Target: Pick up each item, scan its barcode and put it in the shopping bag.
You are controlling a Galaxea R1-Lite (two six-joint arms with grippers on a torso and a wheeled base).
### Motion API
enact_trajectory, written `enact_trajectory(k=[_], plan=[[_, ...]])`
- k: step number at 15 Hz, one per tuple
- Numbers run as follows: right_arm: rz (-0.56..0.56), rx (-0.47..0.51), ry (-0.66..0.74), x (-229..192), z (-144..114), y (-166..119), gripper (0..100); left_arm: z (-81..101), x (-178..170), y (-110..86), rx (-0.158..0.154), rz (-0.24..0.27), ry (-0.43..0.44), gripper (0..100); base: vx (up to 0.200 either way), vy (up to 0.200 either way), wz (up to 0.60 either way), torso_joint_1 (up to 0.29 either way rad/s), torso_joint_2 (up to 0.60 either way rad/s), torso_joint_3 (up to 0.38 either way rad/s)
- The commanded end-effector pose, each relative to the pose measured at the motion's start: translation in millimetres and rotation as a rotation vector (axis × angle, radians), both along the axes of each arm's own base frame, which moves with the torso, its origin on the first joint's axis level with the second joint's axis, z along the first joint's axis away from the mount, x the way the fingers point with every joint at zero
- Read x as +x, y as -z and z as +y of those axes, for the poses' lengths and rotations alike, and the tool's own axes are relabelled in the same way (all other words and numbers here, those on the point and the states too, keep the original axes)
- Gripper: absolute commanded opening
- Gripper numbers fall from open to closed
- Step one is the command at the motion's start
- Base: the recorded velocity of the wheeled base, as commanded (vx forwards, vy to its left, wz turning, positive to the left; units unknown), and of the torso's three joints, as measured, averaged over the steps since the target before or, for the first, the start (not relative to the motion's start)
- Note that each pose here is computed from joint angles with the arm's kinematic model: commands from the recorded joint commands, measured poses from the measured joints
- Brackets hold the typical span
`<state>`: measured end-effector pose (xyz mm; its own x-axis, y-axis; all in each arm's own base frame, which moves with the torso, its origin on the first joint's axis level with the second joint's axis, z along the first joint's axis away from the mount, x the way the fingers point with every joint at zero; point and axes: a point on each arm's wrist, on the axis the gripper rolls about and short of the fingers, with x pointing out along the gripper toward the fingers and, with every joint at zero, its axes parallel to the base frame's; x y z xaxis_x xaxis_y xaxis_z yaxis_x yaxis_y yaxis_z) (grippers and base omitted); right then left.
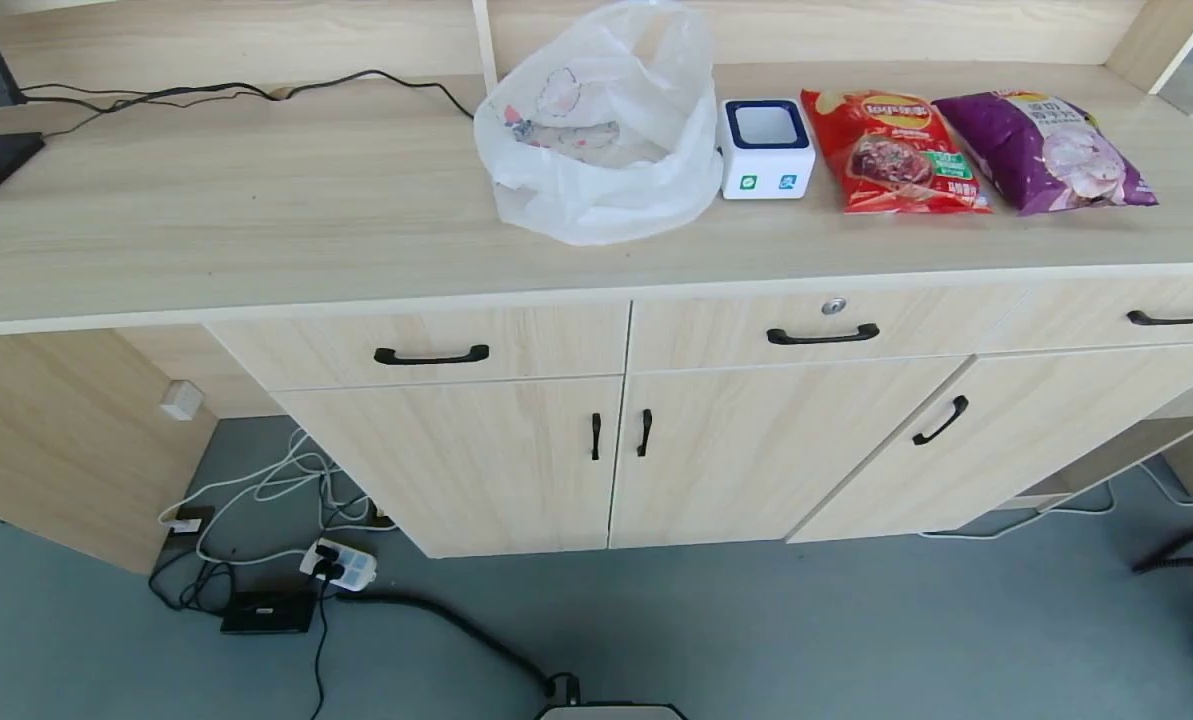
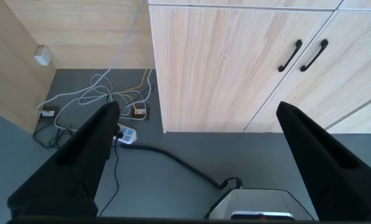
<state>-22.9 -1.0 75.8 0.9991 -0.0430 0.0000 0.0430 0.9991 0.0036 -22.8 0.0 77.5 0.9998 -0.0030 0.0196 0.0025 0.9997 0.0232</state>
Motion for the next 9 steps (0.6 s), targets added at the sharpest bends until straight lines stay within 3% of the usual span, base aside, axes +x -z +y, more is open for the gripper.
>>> enact_trajectory(k=[1,9], plan=[[0.0,-0.001,0.0,0.0,0.0,0.0,100,0.0,0.0,0.0,0.0,0.0,0.0,100,0.2,0.0,0.0,0.002,0.0,0.002],[0.0,-0.001,0.002,0.0,0.0,0.0,100,0.0,0.1,-0.2,-0.005,0.0,0.0,100,0.2,0.0,0.0,0.002,0.0,0.002]])
